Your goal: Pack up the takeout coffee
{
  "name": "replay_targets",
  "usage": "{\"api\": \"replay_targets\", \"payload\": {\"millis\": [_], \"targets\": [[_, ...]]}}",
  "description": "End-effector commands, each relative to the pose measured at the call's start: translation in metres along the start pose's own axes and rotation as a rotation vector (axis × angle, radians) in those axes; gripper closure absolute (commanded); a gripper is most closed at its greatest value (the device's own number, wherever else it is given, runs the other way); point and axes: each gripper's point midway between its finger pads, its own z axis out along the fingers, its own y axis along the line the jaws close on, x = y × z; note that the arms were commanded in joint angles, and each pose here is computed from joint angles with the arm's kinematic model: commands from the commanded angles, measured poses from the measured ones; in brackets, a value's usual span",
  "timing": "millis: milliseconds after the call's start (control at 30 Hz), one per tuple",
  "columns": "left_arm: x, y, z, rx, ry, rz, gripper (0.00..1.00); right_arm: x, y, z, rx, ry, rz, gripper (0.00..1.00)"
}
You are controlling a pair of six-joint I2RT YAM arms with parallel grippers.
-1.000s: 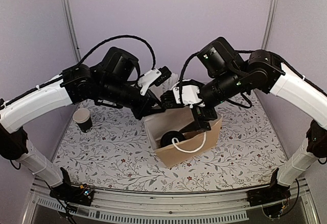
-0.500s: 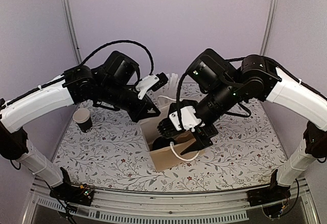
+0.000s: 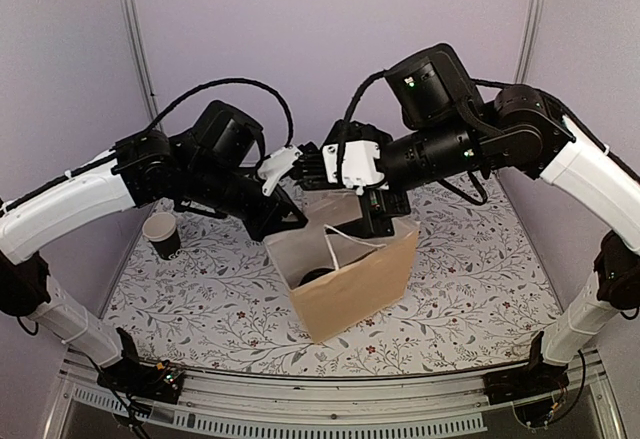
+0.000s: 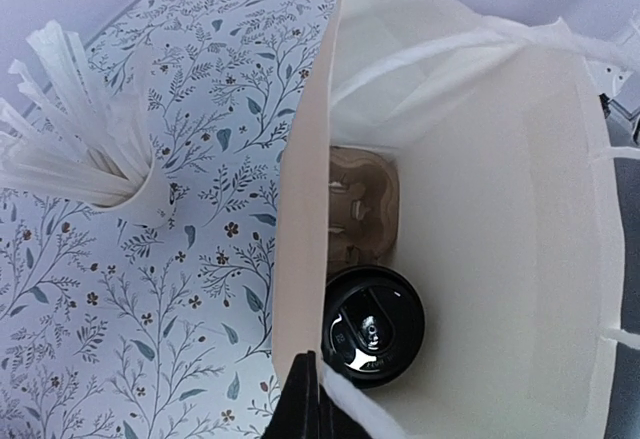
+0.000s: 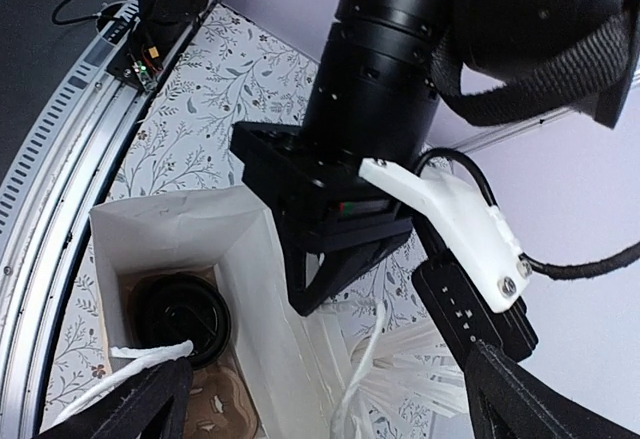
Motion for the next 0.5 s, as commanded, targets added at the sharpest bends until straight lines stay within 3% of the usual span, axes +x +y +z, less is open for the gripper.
{"api": "replay_targets", "payload": {"millis": [0, 133, 267, 467], "targets": [[0.001, 0.012, -0.019, -0.087, -0.011, 0.04, 1.0, 0.01, -0.045, -0.029, 0.17, 0.024, 0.03, 0.01], [0.007, 0.02, -0.024, -0.141, 0.007, 0.063, 1.0, 0.036, -0.055, -0.04, 0.196, 0.063, 0.083, 0.01], [0.012, 0.024, -0.026, -0.163, 0.025, 0.063, 1.0, 0.068, -0.021, -0.028, 0.099, 0.154, 0.028, 0.01], [0.012, 0.026, -0.036, -0.218, 0.029, 0.102, 1.0, 0.105, -0.029, -0.036, 0.11, 0.187, 0.125, 0.01]]}}
